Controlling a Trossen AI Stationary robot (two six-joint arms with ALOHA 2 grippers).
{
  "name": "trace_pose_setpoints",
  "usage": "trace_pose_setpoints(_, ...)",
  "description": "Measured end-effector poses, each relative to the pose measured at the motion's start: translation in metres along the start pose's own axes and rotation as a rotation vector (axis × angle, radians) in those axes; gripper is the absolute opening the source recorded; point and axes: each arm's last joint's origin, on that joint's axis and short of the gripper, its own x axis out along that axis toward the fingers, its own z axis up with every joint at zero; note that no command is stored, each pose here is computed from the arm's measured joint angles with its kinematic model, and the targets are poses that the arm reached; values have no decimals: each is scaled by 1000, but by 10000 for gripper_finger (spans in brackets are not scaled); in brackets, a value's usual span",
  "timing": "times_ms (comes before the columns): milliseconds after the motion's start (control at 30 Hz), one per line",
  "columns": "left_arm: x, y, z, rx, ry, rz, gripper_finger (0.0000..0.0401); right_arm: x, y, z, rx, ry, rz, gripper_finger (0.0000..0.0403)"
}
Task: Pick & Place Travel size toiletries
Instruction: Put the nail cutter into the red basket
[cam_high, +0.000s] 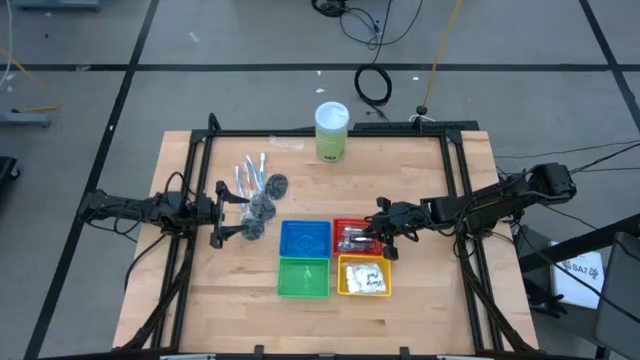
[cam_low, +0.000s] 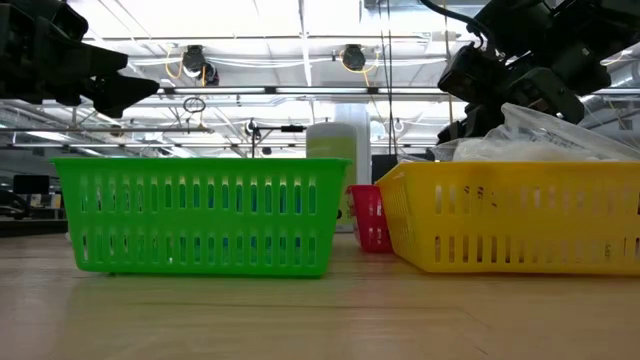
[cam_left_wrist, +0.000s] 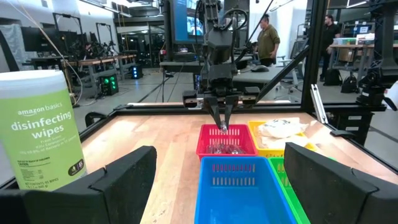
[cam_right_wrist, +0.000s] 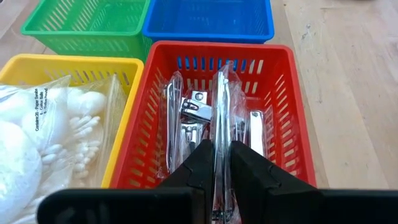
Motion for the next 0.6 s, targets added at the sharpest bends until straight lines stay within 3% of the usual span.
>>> trace_pose_setpoints(600,0,0,0,0,0,0,347,0,0,0,0,-1,-1,44)
